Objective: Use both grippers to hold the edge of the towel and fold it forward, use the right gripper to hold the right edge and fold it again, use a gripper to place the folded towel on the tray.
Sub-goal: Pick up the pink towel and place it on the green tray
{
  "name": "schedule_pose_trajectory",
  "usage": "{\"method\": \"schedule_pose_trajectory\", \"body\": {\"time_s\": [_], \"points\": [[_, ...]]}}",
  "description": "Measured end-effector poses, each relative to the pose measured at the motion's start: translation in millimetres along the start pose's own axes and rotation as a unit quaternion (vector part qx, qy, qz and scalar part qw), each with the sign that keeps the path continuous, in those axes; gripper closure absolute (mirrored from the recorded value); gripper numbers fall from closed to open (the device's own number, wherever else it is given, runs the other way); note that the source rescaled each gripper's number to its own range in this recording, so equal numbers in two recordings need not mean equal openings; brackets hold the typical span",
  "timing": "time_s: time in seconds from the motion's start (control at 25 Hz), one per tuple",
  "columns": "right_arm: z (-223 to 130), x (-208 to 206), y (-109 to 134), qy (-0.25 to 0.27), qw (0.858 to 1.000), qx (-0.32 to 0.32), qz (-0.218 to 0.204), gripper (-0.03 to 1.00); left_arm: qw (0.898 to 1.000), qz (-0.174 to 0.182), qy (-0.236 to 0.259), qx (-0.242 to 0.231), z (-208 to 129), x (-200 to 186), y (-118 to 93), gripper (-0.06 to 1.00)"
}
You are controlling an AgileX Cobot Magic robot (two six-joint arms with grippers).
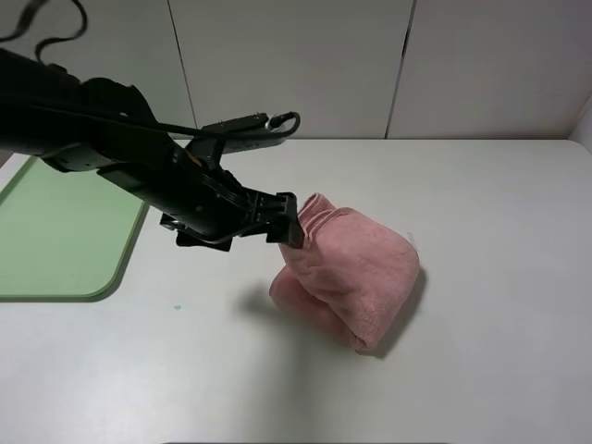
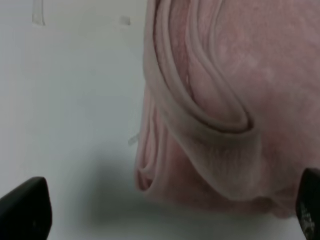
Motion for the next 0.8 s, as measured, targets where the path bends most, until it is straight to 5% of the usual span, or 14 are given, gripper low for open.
{"method": "schedule_pose_trajectory", "body": {"time_s": [0.8], "points": [[0,0,0,0.0,1.0,0.0,0.0,-0.03,0.998,0.004,0.055,0.024,-8,69,-15,-0.03]]}}
Point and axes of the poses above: a point on each arm's last joint axis where the gripper is mounted, x pointing out along that axis toward the gripper, y along the wrist's bending axis when the last joint is at zero, z = x × y, the point moved 7 cm from there along x, pointing out along that axis toward the gripper, and after that the axes turned 6 degrees about x, right-handed, at the moved point
